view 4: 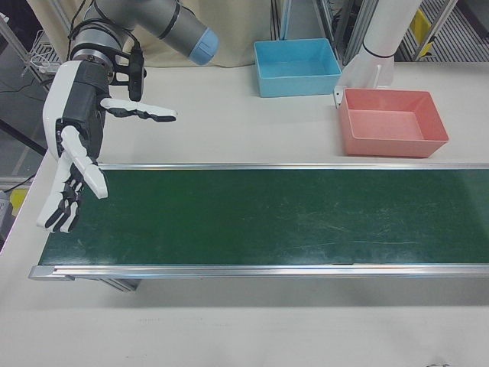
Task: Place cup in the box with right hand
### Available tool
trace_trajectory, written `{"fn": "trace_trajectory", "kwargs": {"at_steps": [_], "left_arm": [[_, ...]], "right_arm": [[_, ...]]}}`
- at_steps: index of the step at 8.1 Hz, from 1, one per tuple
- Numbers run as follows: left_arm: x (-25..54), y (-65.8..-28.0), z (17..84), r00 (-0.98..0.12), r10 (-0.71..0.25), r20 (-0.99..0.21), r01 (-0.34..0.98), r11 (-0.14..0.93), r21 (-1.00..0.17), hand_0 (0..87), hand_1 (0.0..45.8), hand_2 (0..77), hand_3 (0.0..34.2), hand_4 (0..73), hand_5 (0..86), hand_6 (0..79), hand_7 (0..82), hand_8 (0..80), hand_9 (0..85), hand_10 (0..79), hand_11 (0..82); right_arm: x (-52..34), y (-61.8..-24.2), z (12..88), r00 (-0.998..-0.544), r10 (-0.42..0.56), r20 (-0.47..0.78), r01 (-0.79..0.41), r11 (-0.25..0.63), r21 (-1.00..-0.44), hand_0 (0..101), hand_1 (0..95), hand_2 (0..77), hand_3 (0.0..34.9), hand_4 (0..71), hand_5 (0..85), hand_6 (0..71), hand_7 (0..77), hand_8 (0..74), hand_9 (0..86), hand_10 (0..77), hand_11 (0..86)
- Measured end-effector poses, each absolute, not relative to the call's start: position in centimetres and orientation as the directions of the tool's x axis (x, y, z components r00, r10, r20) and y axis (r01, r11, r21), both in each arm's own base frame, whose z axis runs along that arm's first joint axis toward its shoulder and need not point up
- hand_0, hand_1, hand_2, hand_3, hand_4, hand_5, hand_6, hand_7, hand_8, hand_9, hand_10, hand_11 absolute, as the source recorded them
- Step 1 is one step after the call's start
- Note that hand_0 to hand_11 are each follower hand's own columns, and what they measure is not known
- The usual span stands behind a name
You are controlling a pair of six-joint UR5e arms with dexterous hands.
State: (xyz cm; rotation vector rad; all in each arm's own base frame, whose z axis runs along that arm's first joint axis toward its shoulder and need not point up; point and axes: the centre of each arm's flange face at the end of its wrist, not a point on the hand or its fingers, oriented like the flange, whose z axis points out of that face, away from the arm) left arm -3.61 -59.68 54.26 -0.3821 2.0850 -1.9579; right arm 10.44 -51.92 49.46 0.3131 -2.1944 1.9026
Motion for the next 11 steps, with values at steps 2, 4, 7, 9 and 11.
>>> {"fn": "trace_trajectory", "kwargs": {"at_steps": [2, 4, 7, 9, 11], "left_arm": [[-3.7, -59.7, 54.3, -0.933, -0.359, -0.006, -0.016, 0.060, -0.998, 0.0, 0.5, 0.5, 0.0, 0.0, 0.0, 0.0, 0.0, 0.0, 0.0, 0.0, 0.0], [-3.7, -59.7, 54.3, -0.933, -0.359, -0.007, -0.017, 0.061, -0.998, 0.0, 0.5, 0.5, 0.0, 0.0, 0.0, 0.0, 0.0, 0.0, 0.0, 0.0, 0.0], [-3.7, -59.7, 54.3, -0.933, -0.359, -0.006, -0.016, 0.060, -0.998, 0.0, 0.5, 0.5, 0.0, 0.0, 0.0, 0.0, 0.0, 0.0, 0.0, 0.0, 0.0], [-3.7, -59.7, 54.2, -0.933, -0.359, -0.007, -0.017, 0.061, -0.998, 0.0, 0.5, 0.5, 0.0, 0.0, 0.0, 0.0, 0.0, 0.0, 0.0, 0.0, 0.0], [-3.7, -59.7, 54.1, -0.933, -0.359, -0.007, -0.017, 0.062, -0.998, 0.0, 0.5, 0.5, 0.0, 0.0, 0.0, 0.0, 0.0, 0.0, 0.0, 0.0, 0.0]], "right_arm": [[11.9, -50.1, 48.4, -0.950, -0.027, 0.311, -0.311, 0.154, -0.938, 53, 24.0, 8.2, 11.0, 0.0, 6.5, 0.5, 1.6, 0.0, 0.5, 0.5, 1.6], [10.9, -50.8, 50.7, -0.949, -0.014, 0.314, -0.312, 0.160, -0.936, 52, 23.5, 4.9, 10.9, 0.0, 4.9, 0.5, 1.1, 0.0, 0.5, 0.5, 1.1], [5.5, -54.3, 56.1, -0.968, 0.018, 0.248, -0.241, 0.176, -0.954, 51, 22.9, 6.5, 10.9, 0.0, 4.9, 0.5, 1.1, 0.0, 0.5, 0.5, 1.1], [2.8, -56.0, 59.2, -0.976, 0.011, 0.220, -0.212, 0.227, -0.951, 51, 22.9, 7.1, 11.0, 0.0, 4.9, 0.5, 1.1, 0.0, 0.5, 0.5, 1.1], [1.9, -56.1, 58.0, -0.979, 0.009, 0.203, -0.193, 0.260, -0.946, 50, 21.8, 8.7, 11.0, 0.0, 4.9, 0.5, 1.1, 0.0, 0.5, 0.5, 1.1]]}}
